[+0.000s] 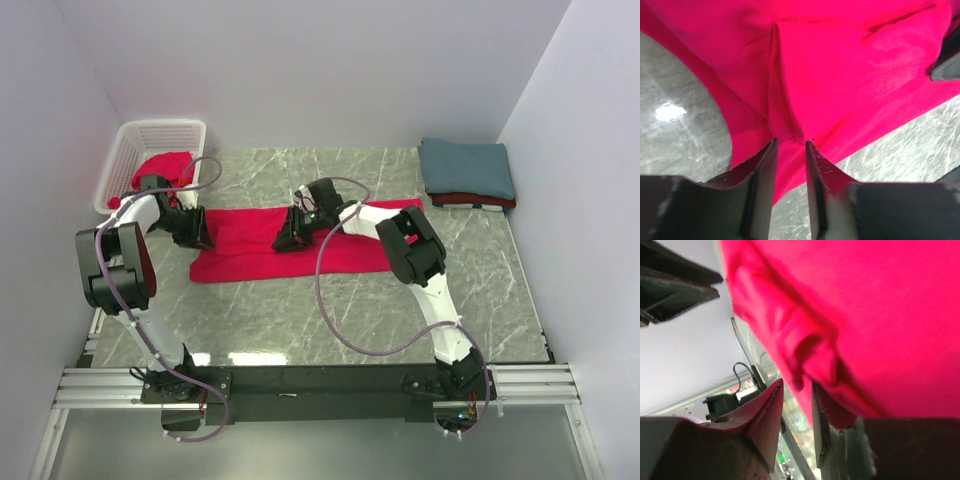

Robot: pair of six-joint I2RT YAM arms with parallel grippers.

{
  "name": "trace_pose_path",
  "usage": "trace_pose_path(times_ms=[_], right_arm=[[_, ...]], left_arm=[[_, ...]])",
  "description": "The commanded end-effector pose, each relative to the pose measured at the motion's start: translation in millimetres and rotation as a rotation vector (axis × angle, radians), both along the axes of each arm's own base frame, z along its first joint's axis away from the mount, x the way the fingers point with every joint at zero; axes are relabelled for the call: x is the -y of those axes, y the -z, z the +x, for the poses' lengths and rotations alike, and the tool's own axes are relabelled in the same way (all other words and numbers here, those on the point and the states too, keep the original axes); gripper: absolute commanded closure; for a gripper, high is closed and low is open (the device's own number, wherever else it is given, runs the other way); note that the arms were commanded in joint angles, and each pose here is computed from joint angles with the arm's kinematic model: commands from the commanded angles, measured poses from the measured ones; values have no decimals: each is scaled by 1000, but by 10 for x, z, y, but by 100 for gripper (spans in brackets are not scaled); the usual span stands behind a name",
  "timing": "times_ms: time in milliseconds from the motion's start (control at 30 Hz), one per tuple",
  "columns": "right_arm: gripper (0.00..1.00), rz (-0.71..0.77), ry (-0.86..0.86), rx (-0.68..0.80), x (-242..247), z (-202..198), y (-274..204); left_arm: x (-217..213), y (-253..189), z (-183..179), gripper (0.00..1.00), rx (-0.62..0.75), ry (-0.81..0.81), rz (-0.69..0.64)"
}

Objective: Fold and stack the t-shirts
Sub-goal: Fold the tshirt

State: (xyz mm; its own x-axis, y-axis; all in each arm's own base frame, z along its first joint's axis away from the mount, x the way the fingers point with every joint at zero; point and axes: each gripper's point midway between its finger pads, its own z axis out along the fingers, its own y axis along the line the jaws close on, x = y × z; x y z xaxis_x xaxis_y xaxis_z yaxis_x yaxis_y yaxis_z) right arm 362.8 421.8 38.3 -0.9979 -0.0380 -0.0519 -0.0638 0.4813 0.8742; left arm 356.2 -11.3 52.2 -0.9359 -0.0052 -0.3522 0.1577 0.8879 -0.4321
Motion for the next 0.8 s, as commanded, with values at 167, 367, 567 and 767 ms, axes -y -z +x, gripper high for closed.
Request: trace_pose_path(times_ms=[167,367,567,767], right_arm=[[57,43,-104,272,319,-32,-1032],[68,-338,-194,442,1216,163,-768],[72,-733,-229,441,2414,317,-350],[73,-920,-231,421,3024,483,-159]], left_arm=[[168,-483,195,63,248,74,110],[359,-448,347,72,305,56,208],[533,-263,443,84,262,27,279],[486,73,408,89,161,-7,335]])
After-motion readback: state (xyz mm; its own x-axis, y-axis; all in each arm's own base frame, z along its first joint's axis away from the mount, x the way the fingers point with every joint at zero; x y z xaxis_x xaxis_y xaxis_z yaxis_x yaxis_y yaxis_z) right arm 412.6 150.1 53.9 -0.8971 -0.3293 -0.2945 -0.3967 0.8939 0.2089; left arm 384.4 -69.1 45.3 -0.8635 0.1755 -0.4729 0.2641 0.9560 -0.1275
